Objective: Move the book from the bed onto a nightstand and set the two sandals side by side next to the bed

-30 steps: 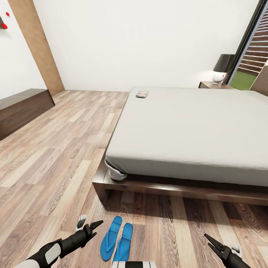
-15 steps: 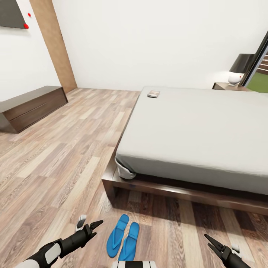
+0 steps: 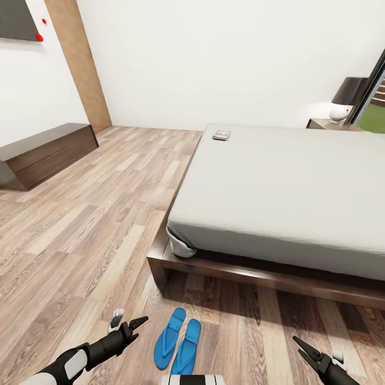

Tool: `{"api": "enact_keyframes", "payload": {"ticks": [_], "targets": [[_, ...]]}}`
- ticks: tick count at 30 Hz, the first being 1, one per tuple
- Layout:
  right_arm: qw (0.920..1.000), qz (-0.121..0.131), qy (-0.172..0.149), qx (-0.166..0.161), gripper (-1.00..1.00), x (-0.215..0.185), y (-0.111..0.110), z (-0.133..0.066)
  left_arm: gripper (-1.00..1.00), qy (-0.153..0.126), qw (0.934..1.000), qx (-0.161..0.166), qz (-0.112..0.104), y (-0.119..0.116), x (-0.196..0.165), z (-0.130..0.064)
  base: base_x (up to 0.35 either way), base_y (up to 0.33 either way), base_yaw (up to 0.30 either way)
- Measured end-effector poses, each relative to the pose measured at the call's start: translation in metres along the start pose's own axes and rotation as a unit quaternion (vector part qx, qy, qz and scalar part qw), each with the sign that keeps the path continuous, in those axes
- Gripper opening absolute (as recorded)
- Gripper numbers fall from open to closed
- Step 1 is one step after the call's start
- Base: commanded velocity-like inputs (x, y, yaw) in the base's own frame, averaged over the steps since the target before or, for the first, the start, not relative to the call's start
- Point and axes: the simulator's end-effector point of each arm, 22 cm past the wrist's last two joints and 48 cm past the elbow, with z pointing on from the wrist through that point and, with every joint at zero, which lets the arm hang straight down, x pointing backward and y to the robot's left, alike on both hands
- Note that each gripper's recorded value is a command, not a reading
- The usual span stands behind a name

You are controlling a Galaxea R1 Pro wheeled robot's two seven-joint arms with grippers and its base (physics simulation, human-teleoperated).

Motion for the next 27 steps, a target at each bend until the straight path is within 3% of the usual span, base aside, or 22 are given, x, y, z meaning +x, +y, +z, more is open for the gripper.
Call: {"api": "enact_keyframes", "payload": {"ticks": [11, 27], "targets": [[1.0, 0.003, -0.001, -0.002, 1.0, 0.0017, 0.001, 0.0018, 1.0, 0.0, 1.0, 0.0, 0.0, 0.0003, -0.0001, -0.0004, 0.059, 0.052, 0.0], [1.0, 0.002, 0.0, -0.002, 1.0, 0.0021, 0.001, 0.002, 1.0, 0.0, 1.0, -0.001, -0.001, 0.0007, -0.0003, -0.0006, 0.065, 0.173, 0.0]]}}
